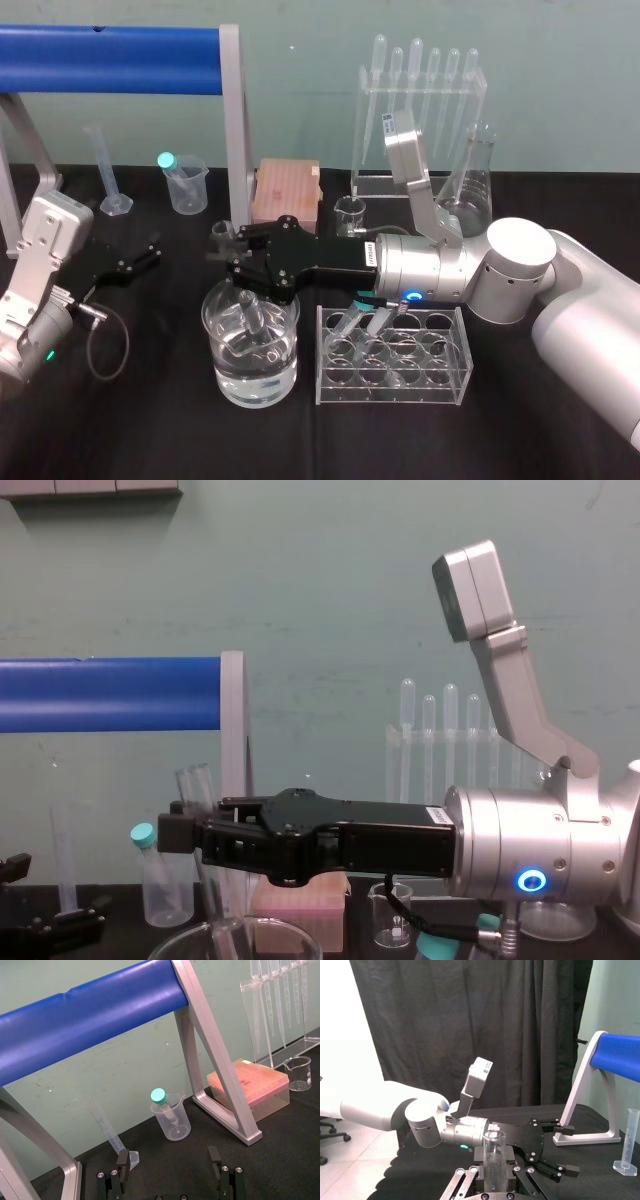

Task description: Hold the test tube with one hand and immerse one end into the beaker, then return it to the test tube rack.

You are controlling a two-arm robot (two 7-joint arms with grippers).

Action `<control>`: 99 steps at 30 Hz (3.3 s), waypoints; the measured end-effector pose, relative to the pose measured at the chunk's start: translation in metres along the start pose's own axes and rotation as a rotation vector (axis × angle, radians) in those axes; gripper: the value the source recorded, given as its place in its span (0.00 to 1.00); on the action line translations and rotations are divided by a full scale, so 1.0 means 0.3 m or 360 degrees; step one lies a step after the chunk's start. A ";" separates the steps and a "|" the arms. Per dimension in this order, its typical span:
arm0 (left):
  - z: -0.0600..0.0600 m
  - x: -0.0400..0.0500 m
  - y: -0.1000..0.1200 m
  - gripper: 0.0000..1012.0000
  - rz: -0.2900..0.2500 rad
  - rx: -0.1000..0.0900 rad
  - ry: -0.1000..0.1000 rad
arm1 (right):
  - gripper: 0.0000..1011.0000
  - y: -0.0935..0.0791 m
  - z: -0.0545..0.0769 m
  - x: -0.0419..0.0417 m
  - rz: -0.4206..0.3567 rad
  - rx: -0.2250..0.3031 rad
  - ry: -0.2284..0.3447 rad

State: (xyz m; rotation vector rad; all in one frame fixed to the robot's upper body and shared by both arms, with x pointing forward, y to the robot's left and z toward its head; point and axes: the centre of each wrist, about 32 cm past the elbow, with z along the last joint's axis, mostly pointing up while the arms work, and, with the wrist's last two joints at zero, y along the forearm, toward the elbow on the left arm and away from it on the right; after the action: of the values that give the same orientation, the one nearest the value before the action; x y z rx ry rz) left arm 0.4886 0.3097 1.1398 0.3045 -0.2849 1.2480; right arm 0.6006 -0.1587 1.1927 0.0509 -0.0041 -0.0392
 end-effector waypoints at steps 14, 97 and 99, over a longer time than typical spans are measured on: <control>0.000 0.000 0.000 0.99 0.0000 0.0000 0.0000 | 0.22 0.000 0.000 0.000 0.0000 0.0000 0.0000; 0.000 0.000 0.000 0.99 0.0000 0.0000 0.0000 | 0.22 0.013 0.051 0.013 0.0073 0.0192 -0.0105; 0.000 0.000 0.000 0.99 0.0000 0.0000 0.0000 | 0.22 0.015 0.069 0.012 0.0078 0.0230 -0.0139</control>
State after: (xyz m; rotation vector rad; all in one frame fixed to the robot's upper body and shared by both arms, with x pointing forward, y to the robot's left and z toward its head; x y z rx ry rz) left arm 0.4886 0.3097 1.1398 0.3045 -0.2850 1.2479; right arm 0.6041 -0.1554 1.2135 0.1937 -0.0952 0.0081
